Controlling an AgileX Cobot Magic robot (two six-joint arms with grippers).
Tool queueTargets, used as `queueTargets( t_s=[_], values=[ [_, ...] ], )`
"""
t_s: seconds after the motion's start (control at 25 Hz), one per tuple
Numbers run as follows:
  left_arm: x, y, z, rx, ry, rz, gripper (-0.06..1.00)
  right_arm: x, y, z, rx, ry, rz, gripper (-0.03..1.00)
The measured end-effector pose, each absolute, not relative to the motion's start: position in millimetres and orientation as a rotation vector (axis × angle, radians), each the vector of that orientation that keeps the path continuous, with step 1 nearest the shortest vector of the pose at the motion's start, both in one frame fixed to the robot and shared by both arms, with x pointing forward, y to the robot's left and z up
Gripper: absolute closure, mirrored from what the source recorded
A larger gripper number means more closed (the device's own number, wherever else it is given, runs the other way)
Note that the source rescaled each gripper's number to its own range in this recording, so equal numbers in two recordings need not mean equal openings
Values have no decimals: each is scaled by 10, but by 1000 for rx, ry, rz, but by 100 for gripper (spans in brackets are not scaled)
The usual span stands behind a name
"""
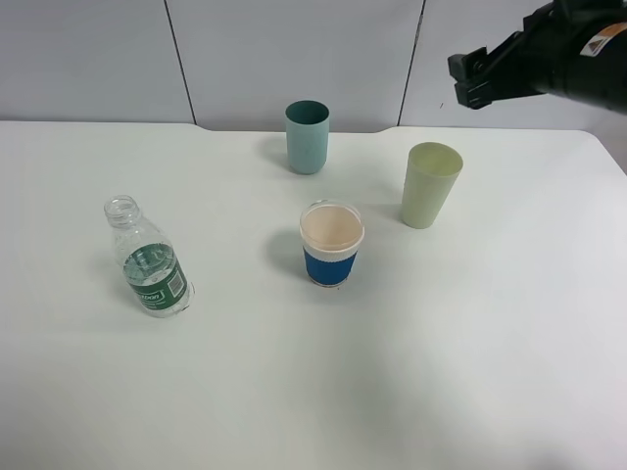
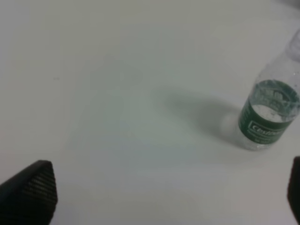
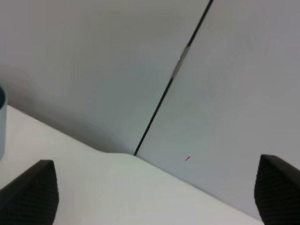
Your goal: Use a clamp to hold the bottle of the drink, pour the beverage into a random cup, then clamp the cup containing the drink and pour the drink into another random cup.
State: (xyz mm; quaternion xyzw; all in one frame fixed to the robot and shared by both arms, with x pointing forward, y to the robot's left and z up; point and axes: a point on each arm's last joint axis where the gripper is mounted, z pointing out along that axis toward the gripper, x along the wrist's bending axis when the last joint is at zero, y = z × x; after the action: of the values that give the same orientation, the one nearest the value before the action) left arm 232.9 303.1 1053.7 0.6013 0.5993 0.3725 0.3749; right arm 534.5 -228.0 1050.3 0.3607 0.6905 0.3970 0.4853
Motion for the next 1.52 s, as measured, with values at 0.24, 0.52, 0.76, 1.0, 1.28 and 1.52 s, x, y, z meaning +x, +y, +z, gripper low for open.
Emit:
queueTargets(
  t_s=[0.24,0.52,0.76,1.0,1.28,1.52],
  values=[
    [2329,3031,10537,1539,1534,953,-6,5142,-2615,10862,954,1570,981,48],
    [2329,3031,10537,1539,1534,953,-6,4680,-3015,11207,1088,1479,896,48],
    [2329,3031,10537,1539,1534,953,-6,4044,-3138,11474,1167,1407,842,48],
    [2329,3031,10537,1539,1534,953,-6,3327,-3107,11640,1162,1329,871,48],
    [2329,3031,10537,1539,1534,953,-6,2547,-3046,11511,1243,1316,917,48],
    [2329,3031,10537,1539,1534,953,-6,2137,-3028,11356,1280,1288,930,48]
  ],
)
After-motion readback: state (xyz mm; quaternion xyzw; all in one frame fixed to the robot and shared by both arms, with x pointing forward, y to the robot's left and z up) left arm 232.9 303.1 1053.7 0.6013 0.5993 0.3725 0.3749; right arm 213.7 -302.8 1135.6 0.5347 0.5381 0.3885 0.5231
